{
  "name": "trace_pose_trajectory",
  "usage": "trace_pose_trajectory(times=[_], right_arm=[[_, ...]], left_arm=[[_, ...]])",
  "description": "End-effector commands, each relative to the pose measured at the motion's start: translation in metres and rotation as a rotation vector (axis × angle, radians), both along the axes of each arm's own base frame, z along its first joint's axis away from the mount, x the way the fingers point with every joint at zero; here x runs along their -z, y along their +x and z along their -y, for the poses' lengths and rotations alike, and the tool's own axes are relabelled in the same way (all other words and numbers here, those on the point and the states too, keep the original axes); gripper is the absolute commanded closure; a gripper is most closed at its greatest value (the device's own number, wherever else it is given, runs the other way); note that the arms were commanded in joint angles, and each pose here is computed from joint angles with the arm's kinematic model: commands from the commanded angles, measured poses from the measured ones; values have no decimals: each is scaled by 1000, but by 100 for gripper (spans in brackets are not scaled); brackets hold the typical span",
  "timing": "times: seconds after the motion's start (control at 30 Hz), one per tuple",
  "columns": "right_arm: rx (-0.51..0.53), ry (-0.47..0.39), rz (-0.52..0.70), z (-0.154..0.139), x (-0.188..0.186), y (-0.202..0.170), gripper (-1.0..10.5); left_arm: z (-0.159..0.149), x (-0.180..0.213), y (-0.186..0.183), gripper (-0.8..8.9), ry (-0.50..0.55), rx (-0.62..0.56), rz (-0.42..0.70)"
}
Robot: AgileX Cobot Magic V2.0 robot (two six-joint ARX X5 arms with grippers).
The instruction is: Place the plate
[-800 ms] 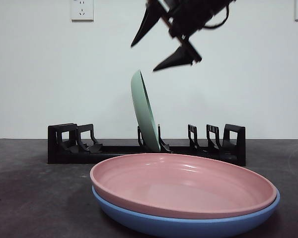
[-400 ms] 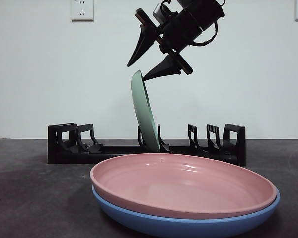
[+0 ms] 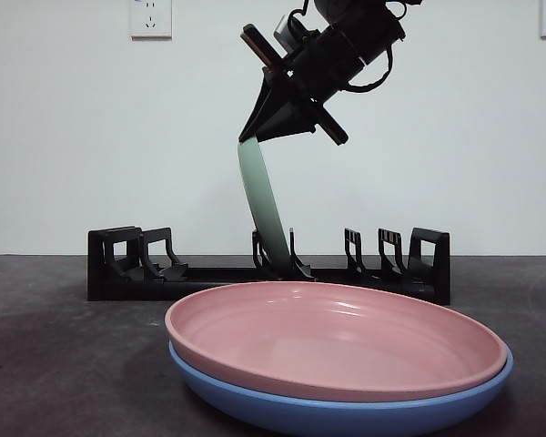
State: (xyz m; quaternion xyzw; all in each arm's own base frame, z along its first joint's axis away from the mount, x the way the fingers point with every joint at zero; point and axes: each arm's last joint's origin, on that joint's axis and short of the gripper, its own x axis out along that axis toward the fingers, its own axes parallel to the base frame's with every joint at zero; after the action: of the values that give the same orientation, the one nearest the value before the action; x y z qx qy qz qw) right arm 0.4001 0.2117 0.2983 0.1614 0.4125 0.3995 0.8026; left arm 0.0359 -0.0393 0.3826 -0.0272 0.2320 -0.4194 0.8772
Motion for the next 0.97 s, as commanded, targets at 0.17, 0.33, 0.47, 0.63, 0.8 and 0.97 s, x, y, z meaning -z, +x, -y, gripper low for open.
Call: trace_pose_trajectory(times=[0.17, 0.33, 0.47, 0.63, 0.8, 0.97], right_arm=[[-1, 39, 29, -5, -18, 1, 937], [-1, 81, 88, -2, -51, -12, 938], [-10, 102, 137, 6, -81, -33, 937], [-70, 67, 247, 15, -119, -73, 937], [-129, -90, 260, 17, -128, -115, 937], [-208, -207, 242, 15, -126, -149, 937]], left_arm=[[-1, -6, -2, 255, -18, 10, 19], [-1, -6, -2, 255, -18, 10, 19], [-1, -6, -2, 255, -18, 10, 19], [-1, -6, -2, 255, -18, 10, 19], [-1, -6, -2, 255, -18, 10, 20], [-1, -6, -2, 255, -18, 10, 19]])
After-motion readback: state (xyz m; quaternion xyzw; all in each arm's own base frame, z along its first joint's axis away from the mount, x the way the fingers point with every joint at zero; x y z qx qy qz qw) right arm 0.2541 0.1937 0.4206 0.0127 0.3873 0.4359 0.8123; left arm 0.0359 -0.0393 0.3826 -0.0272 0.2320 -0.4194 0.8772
